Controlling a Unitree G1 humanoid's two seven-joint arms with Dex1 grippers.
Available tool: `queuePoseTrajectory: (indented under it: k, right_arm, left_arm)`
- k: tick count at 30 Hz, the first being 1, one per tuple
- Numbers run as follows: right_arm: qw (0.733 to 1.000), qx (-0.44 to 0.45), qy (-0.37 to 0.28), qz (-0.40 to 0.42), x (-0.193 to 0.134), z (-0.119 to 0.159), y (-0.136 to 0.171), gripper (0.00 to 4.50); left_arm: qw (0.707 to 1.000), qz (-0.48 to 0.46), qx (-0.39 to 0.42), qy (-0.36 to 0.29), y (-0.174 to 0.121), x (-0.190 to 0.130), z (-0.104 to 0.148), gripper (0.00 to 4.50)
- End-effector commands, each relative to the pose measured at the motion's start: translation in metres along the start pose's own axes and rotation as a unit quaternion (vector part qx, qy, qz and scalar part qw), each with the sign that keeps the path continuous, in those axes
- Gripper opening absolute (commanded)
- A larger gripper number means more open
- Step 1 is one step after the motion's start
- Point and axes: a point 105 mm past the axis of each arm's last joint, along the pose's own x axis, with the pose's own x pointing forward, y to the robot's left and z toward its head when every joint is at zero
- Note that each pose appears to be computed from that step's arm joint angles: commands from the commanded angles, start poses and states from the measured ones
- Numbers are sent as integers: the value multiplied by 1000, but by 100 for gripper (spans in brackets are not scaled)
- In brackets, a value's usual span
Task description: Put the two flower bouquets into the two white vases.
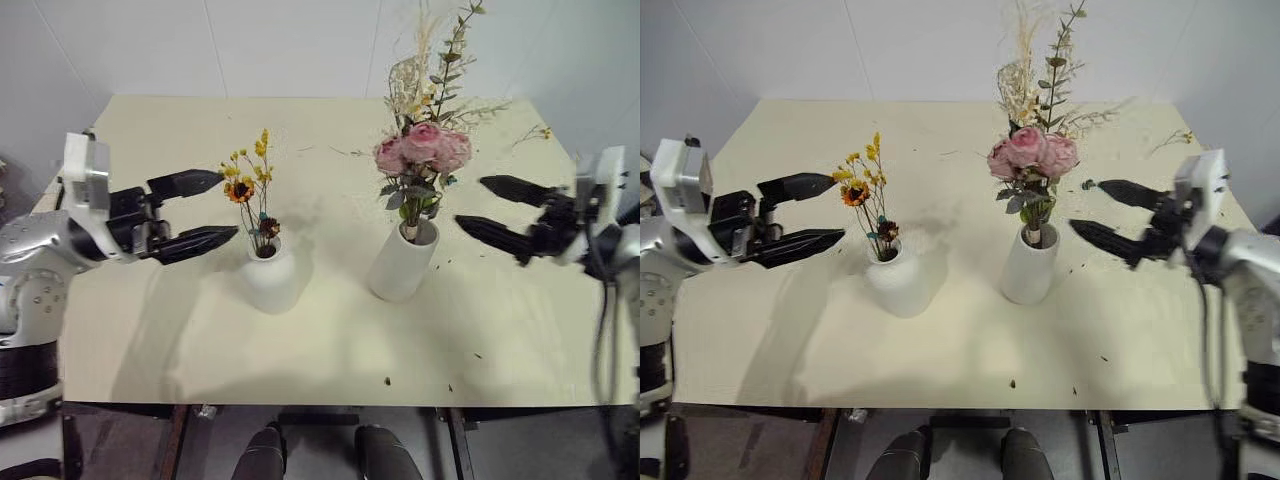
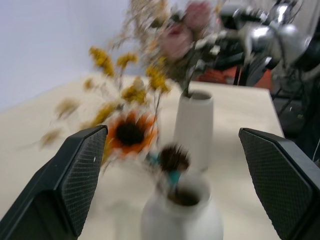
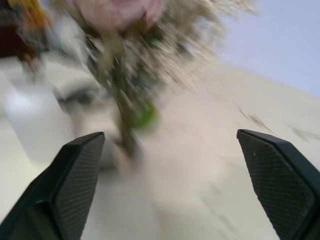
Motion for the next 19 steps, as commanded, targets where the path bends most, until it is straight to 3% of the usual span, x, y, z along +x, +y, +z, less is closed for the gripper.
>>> queuePoseTrajectory:
  k: [1, 4, 10, 19]
  right_arm:
    - [996, -42, 52, 59, -23, 5, 3, 446]
    - [991, -46, 73, 100, -31, -4, 14, 446]
    - [992, -95, 31, 79, -27, -7, 17, 446]
    - [994, -75, 14, 83, -30, -18, 19, 446]
  left_arm:
    - [999, 23, 24, 20, 11, -21, 1, 450]
    - [998, 45, 21, 29, 21, -36, -9, 450]
    - [999, 33, 19, 27, 21, -35, -19, 450]
    - [999, 28, 16, 32, 19, -33, -31, 450]
